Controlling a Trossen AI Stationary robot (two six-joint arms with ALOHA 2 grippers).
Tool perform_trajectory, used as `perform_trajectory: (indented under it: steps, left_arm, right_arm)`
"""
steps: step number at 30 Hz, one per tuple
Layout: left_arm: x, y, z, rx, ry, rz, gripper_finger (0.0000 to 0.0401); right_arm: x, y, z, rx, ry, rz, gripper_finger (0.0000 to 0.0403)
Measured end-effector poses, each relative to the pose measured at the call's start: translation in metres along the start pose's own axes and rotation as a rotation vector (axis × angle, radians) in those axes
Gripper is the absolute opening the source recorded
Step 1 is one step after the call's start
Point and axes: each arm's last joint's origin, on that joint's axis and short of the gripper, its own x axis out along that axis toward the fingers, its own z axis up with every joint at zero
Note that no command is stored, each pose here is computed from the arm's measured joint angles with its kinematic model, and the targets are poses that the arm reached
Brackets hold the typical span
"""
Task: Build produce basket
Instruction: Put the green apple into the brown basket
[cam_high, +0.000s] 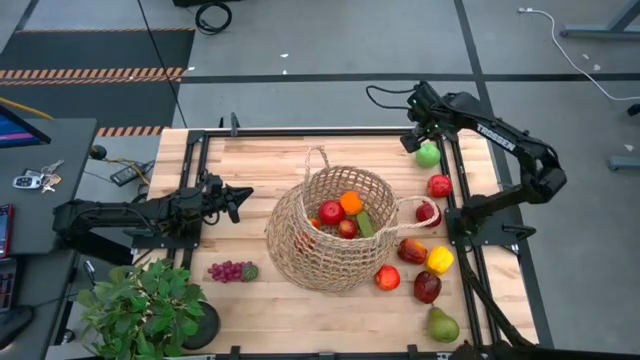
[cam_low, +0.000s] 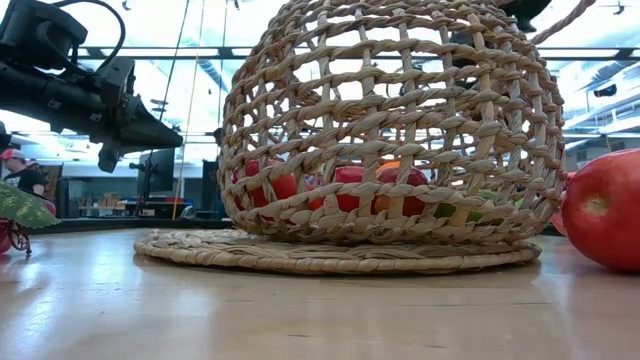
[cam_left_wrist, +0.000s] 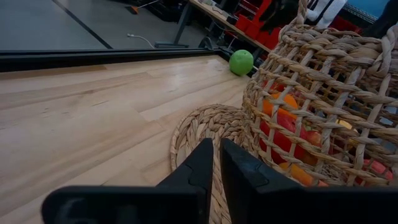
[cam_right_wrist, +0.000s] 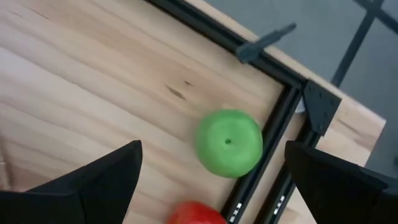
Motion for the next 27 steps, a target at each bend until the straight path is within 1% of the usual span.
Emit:
perform_trajectory:
  steps: [6, 11, 18, 22, 25, 27]
  left_arm:
    - [0.000, 0.000, 0.000, 0.000, 0.000, 0.000, 0.0040]
    - [0.000, 0.000, 0.000, 0.000, 0.000, 0.000, 0.0034]
    - [0.000, 0.000, 0.000, 0.000, 0.000, 0.000, 0.0036]
    - [0.000, 0.000, 0.000, 0.000, 0.000, 0.000, 0.0040]
    - [0.000, 0.000, 0.000, 0.000, 0.000, 0.000, 0.0040]
    - [0.000, 0.000, 0.000, 0.000, 0.000, 0.000, 0.0037]
  right_arm:
    - [0.029, -0.006, 0.003, 0.052, 0.109, -0.025, 0.0399]
    - [0.050, -0.010, 0.001, 0.124, 0.193, 0.008, 0.0399]
    - [0.070, -0.009, 0.004, 0.182, 0.214, -0.038, 0.0399]
    - [0.079, -0.006, 0.005, 0.194, 0.236, -0.098, 0.0399]
    - [0.089, -0.004, 0.005, 0.207, 0.277, -0.115, 0.0399]
    - [0.096, -0.002, 0.005, 0.210, 0.315, -0.105, 0.0399]
